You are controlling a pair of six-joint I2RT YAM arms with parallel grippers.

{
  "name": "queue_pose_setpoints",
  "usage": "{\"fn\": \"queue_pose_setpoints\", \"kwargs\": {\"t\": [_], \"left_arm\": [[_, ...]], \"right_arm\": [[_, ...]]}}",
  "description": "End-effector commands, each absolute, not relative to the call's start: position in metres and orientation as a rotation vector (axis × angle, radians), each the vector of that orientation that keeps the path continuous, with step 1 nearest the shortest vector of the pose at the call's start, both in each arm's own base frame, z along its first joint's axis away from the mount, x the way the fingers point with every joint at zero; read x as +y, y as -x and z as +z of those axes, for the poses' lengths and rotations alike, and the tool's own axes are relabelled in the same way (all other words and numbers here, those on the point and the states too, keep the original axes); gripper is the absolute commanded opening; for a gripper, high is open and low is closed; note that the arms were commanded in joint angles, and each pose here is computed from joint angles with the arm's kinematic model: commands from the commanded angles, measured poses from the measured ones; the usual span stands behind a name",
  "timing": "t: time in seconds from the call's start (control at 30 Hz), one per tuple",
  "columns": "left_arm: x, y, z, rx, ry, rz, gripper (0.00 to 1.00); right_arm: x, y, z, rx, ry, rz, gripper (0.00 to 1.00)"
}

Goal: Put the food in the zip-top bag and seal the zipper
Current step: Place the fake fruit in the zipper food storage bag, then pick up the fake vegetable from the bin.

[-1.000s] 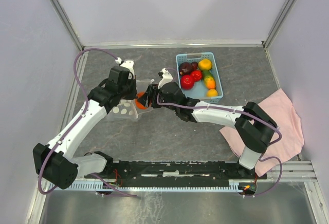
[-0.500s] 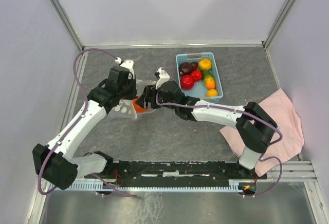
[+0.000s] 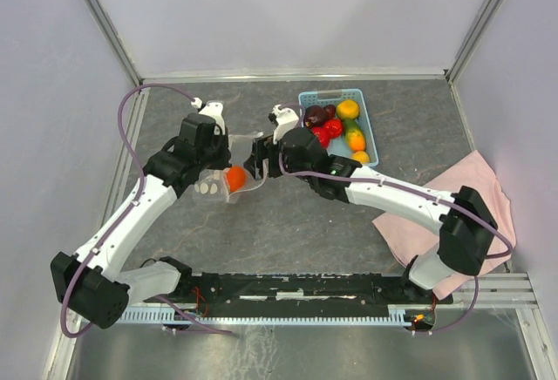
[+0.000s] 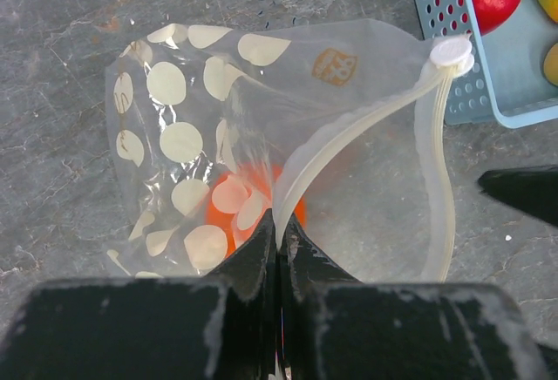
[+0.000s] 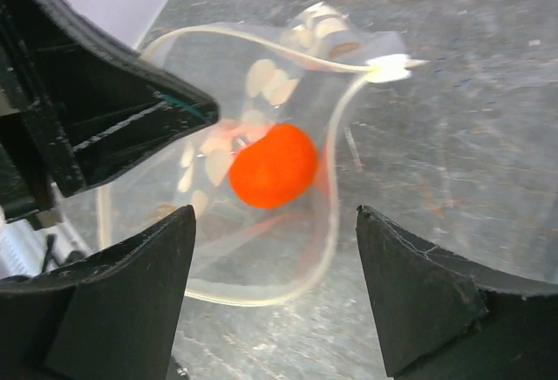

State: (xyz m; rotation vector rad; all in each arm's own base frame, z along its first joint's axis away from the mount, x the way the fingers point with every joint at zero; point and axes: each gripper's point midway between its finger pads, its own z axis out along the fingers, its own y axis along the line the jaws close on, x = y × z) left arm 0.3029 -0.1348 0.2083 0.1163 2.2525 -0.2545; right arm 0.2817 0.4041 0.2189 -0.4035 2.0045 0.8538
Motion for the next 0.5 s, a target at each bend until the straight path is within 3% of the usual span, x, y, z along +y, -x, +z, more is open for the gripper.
{"fn": "queue_pose_setpoints", "kwargs": {"t": [0.0,0.47], "left_arm": [[-0.138,-0.309,0.233,2.150,-0.062,-0.313,0.03],[-0.129,-0.310,0.241,2.109,-0.032,-0.298,0.03]], "right_arm": [[0.366,-0.301,0.249,1.948,0.361,0.615,0.81],[0.292,-0.340,0.239,1.994,0.358,0.307,0.80]]}}
